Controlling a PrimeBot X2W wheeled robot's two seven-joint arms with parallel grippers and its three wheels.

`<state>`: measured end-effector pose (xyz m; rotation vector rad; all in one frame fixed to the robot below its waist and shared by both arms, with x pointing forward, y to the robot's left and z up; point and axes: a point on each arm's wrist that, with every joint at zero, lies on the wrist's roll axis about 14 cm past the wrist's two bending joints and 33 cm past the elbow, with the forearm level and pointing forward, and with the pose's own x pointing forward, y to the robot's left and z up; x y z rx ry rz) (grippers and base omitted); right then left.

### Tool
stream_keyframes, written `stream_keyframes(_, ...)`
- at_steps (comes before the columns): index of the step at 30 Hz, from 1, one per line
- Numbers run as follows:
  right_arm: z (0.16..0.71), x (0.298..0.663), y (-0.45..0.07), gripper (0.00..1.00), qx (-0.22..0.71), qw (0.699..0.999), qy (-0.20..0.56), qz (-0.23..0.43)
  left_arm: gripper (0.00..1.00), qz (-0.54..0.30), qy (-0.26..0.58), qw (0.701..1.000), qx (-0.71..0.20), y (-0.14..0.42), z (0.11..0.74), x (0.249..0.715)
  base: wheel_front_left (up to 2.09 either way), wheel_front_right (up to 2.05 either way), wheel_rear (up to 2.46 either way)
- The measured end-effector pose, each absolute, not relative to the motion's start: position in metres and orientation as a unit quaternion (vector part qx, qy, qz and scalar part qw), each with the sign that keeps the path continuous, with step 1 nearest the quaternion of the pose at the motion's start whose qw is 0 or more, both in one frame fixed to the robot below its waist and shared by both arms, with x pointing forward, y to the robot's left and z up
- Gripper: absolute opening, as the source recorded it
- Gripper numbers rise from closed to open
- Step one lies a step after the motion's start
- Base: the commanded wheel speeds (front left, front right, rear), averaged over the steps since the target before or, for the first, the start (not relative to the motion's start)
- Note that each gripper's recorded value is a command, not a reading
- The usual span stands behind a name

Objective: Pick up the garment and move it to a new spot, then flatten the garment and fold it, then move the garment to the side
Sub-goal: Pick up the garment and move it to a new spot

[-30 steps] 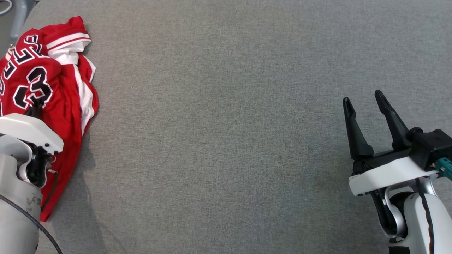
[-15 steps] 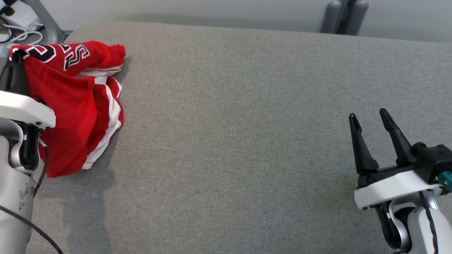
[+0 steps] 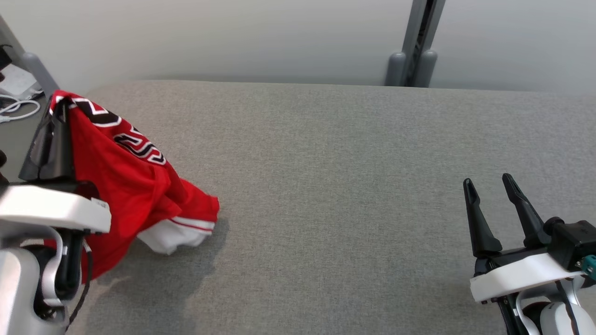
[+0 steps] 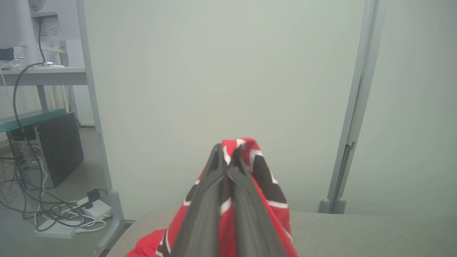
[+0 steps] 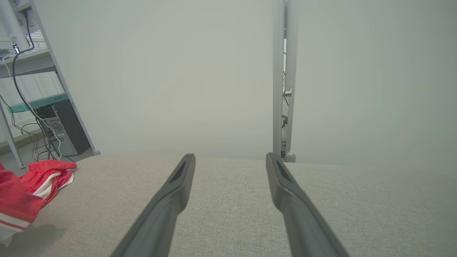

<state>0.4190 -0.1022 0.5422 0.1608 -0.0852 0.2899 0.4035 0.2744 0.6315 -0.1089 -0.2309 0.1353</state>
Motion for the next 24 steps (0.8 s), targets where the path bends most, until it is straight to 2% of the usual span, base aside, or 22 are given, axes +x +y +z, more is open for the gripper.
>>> stream_keyframes(10,0.546,0.401,-0.141,1.0,0.085,0.991,-0.049,0.092,0.0,-0.035,-0.107,0.99,-0.09,0.188,0.632,0.401,0.0,0.0,0.0)
stream_keyframes(17,0.547,0.389,-0.184,1.0,0.077,0.995,-0.054,0.03,0.0,-0.165,-0.103,0.973,-0.121,0.094,0.638,0.432,0.0,0.0,0.0)
stream_keyframes(24,0.544,0.379,-0.221,1.0,0.071,0.996,-0.054,-0.025,0.0,-0.27,-0.033,0.953,-0.133,0.004,0.599,0.46,0.0,0.0,0.0)
